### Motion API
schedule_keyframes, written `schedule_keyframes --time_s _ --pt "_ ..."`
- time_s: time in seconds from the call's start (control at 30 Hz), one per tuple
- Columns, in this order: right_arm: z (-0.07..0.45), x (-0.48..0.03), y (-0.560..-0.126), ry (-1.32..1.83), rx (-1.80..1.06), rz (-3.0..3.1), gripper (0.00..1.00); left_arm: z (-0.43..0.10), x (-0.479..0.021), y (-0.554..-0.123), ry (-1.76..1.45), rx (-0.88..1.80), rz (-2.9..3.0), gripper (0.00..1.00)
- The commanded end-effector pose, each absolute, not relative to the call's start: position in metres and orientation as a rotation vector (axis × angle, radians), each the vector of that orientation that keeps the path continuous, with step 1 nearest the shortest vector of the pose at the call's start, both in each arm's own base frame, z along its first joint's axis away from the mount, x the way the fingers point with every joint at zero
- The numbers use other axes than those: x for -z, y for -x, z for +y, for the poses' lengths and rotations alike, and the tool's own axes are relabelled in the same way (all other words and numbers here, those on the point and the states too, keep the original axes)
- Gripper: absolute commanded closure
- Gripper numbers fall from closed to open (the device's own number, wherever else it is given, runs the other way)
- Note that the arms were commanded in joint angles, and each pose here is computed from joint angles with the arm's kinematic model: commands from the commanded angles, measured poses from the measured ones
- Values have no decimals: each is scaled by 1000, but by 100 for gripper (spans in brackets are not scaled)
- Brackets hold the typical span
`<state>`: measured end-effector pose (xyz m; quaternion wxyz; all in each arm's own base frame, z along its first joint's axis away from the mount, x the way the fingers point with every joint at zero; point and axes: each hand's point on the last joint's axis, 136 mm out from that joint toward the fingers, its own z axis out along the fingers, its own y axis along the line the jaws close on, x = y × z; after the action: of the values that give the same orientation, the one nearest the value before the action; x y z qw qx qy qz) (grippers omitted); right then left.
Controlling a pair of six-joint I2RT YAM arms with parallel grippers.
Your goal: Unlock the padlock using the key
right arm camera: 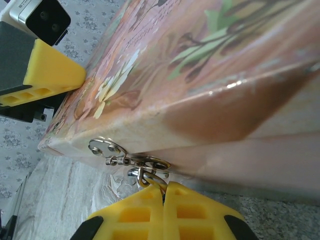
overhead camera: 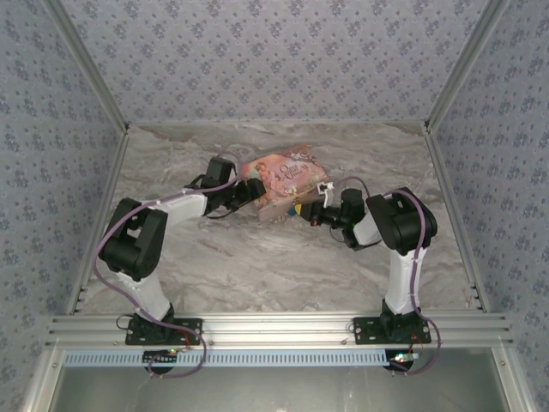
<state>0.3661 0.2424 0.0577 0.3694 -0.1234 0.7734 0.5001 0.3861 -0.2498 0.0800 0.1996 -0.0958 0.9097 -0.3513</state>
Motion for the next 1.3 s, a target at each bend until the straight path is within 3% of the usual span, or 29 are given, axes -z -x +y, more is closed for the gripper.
schedule_keyframes --time_s 0.0,0.5,0.93,1.27 --pt "242 -71 -372 305 -1282 1933 100 -230 -37 -354 336 825 2717 26" --pt "213 -99 -394 -41 -1364 1857 100 -226 -33 -349 353 812 2718 26" --pt "214 -110 -403 -120 -1416 1839 100 -224 -29 -345 367 817 2719 25" --pt "223 -90 -403 -136 -1412 1890 100 -232 -32 -340 357 842 2712 25"
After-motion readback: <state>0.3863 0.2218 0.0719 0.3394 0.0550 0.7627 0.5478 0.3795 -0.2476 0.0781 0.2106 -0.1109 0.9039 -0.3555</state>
